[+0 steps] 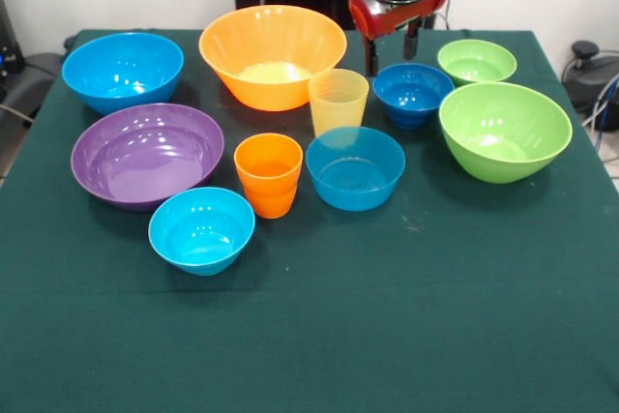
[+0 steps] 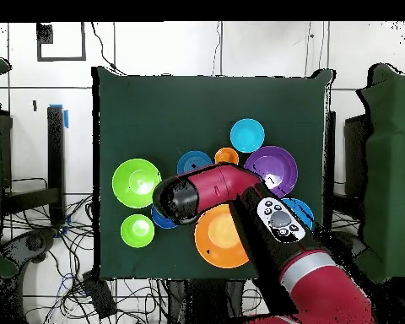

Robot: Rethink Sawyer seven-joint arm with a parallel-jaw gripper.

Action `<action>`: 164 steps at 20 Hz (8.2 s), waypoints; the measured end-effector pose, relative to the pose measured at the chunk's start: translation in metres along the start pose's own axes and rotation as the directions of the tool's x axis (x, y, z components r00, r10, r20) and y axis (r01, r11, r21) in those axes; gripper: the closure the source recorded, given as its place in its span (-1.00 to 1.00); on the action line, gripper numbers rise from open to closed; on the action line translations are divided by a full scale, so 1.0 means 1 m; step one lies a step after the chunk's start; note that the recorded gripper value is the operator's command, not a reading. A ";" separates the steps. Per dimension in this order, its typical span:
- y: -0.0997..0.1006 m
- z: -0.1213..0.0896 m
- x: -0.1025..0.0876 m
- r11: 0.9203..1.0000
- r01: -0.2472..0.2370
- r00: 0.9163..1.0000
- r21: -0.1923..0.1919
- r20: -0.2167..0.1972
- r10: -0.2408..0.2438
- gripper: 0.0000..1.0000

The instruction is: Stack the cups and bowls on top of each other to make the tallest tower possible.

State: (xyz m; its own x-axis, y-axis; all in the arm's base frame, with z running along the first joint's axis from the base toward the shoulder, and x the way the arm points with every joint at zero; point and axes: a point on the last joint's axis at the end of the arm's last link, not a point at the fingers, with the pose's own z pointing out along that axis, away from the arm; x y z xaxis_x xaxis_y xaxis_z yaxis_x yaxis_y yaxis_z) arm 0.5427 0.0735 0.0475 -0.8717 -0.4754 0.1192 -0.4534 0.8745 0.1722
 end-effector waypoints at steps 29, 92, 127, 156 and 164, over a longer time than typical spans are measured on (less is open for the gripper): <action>-0.013 0.013 -0.012 0.999 -0.013 1.000 -0.041 0.028 0.015 -1.00; -0.044 0.002 0.054 0.987 0.107 0.994 0.119 -0.008 -0.107 -1.00; -0.045 0.028 0.062 0.995 0.087 0.995 0.051 -0.055 -0.084 -1.00; 0.016 0.036 0.026 0.973 0.217 0.976 0.074 -0.015 -0.216 -1.00; 0.028 0.054 0.026 0.974 0.222 0.975 0.035 0.007 -0.222 -1.00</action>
State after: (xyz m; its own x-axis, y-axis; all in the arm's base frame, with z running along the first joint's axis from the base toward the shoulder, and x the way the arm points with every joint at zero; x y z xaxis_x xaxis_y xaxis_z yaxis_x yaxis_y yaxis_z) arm 0.4967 0.0908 0.0022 -0.7504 -0.6572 0.0708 -0.6417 0.7500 0.1603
